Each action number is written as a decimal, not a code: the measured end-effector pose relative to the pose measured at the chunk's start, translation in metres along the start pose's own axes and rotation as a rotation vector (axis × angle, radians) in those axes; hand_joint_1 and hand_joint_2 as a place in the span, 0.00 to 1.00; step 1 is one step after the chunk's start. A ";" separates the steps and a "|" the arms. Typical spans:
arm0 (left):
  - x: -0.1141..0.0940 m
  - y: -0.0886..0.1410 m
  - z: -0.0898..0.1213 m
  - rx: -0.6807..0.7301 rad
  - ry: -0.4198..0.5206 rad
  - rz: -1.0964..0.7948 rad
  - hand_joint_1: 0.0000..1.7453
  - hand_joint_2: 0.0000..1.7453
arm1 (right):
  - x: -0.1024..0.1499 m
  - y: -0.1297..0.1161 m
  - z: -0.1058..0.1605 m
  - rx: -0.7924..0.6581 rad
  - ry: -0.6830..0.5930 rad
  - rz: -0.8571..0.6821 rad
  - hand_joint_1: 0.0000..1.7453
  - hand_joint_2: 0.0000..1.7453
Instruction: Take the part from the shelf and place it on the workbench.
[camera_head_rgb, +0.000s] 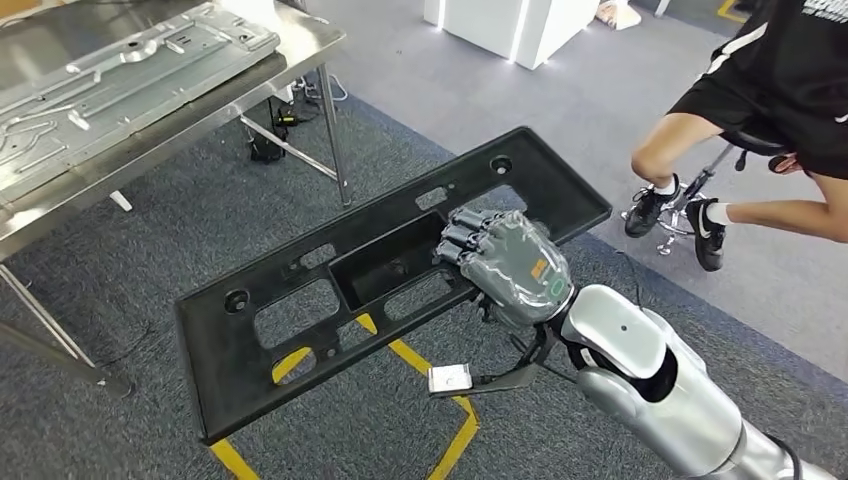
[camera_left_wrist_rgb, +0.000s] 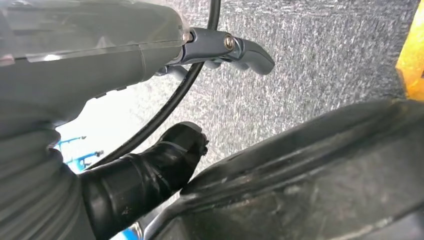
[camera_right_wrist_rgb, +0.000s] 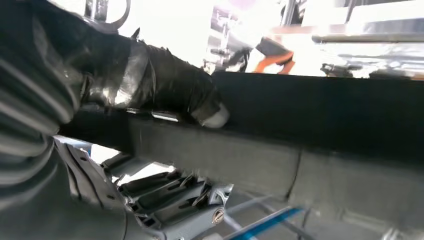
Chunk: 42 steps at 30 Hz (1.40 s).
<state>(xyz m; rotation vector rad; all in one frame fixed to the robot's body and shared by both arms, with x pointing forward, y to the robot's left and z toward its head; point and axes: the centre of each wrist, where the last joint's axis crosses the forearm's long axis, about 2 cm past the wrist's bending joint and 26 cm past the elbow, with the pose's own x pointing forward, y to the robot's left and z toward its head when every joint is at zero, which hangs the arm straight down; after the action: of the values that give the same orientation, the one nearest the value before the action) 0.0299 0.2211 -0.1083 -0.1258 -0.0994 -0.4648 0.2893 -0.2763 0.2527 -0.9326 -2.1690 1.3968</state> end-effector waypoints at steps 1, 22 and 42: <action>0.000 0.001 0.000 0.002 0.000 0.000 0.00 1.00 | 0.000 -0.001 -0.001 -0.003 0.000 0.002 1.00 1.00; 0.000 0.004 0.000 0.009 -0.008 0.001 0.00 1.00 | -0.004 -0.004 -0.005 0.000 0.007 0.027 1.00 1.00; -0.012 -0.001 0.000 0.004 0.015 0.006 0.00 1.00 | -0.009 -0.002 -0.011 0.026 0.038 0.055 1.00 1.00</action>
<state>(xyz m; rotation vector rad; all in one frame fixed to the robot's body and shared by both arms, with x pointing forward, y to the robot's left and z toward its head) 0.0190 0.2254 -0.1098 -0.1186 -0.0856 -0.4599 0.3015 -0.2762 0.2594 -1.0083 -2.1068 1.4176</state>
